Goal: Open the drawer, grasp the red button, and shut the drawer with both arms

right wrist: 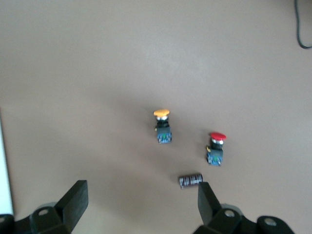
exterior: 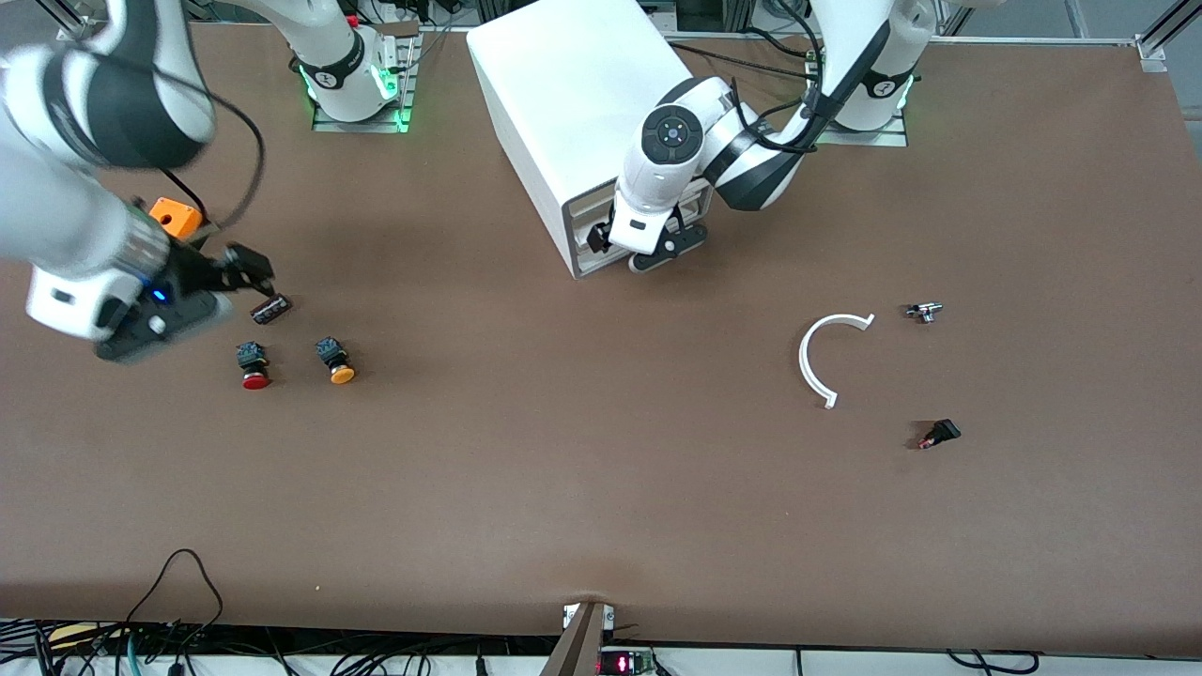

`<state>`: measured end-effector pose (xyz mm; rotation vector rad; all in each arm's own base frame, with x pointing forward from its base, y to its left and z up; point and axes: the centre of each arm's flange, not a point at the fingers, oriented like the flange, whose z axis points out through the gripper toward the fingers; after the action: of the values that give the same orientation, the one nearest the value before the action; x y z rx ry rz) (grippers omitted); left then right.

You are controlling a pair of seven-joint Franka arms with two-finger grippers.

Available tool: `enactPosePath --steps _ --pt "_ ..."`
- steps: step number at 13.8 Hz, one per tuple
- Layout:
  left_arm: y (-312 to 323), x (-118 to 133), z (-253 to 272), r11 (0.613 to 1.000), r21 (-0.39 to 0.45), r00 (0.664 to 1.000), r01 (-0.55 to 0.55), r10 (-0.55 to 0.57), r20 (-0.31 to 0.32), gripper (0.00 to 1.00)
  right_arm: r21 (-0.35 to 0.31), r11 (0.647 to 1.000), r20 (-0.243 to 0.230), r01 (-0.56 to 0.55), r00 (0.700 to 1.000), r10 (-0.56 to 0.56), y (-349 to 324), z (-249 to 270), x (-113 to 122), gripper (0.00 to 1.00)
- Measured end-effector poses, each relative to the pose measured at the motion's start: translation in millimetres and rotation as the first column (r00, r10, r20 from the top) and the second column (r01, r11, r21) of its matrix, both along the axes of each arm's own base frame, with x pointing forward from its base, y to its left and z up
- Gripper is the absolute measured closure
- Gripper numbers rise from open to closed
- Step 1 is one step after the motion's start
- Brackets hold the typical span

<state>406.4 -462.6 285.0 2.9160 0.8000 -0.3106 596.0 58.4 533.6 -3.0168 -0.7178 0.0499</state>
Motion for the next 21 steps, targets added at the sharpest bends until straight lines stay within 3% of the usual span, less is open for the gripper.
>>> enactPosePath --steps 3,9,17,21 --pt "0.0 -0.6 -4.4 1.000 -0.001 1.000 0.002 -0.002 -0.011 0.00 0.025 1.000 0.017 0.003 1.000 -0.003 -11.1 29.8 -16.4 0.00" --pt "5.2 6.6 -6.7 0.999 -0.036 0.999 0.008 -0.009 -0.047 0.00 0.037 0.999 0.009 -0.005 1.000 0.005 -37.4 27.4 -16.6 0.00" --pt "120.7 118.2 25.2 0.995 -0.056 0.996 0.081 -0.079 0.031 0.00 0.013 1.000 0.039 -0.021 0.999 0.020 -37.9 46.9 -22.4 0.00" --pt "195.4 153.4 45.2 0.985 -0.033 0.985 0.170 -0.168 0.040 0.00 0.003 0.999 0.077 -0.032 0.997 0.032 -33.0 64.8 -20.4 0.00"
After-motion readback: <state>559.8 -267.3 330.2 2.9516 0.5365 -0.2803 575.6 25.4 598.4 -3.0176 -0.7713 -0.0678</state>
